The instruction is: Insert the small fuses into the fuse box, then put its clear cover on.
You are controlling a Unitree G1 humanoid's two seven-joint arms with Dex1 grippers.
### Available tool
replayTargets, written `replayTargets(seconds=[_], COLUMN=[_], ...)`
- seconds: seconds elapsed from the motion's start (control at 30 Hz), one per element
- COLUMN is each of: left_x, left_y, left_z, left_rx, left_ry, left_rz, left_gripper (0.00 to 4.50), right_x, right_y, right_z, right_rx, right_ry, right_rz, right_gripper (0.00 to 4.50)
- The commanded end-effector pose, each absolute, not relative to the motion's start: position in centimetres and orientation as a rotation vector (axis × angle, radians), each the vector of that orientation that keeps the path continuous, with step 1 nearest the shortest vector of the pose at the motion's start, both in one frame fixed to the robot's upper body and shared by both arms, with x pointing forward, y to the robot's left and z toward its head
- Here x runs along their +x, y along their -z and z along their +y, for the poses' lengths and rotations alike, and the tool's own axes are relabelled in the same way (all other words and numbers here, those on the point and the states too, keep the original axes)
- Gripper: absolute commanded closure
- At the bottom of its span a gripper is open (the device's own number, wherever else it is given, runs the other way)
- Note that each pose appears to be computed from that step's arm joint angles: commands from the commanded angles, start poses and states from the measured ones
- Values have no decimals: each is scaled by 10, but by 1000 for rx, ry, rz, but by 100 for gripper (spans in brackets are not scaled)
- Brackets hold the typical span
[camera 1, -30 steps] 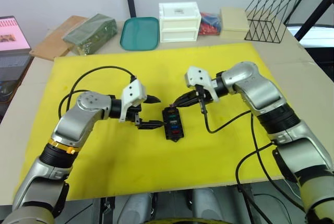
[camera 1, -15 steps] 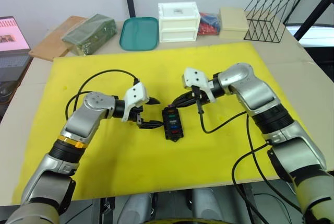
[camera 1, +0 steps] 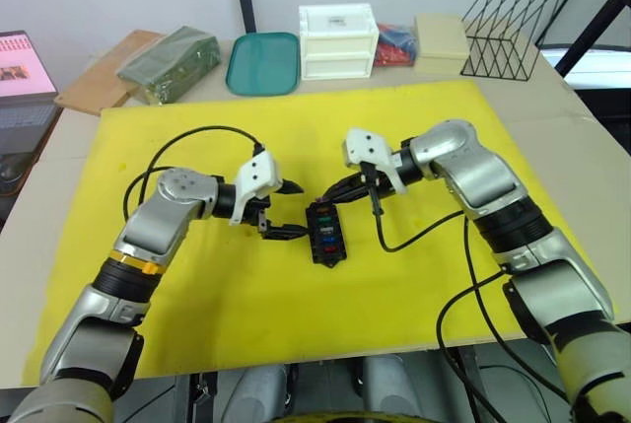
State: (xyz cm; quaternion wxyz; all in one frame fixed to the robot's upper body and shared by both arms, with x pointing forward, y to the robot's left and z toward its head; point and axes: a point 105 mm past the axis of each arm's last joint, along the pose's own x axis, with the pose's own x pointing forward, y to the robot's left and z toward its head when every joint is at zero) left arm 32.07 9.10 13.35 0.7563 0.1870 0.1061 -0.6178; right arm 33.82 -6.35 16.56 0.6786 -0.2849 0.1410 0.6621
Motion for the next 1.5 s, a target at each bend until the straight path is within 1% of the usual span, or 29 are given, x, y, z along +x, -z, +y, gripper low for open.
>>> replayTargets(seconds=[0.03, 0.63, 1.13, 1.5], left_x=[325, 327, 333, 332], left_y=[-145, -136, -134, -139], left_z=[95, 98, 100, 97], left_rx=[440, 441, 446, 450], left_ry=[1338, 1333, 1325, 1330], left_rz=[183, 185, 185, 181], left_gripper=[2, 2, 2, 2], right_x=[338, 337, 342, 341], right_y=[-173, -163, -144, -155], right_z=[-62, -57, -66, -64], right_rx=[-652, -670, -744, -731], right_ry=[-1490, -1495, -1465, -1477], right_rz=[285, 297, 370, 335], right_gripper=[450, 450, 450, 450])
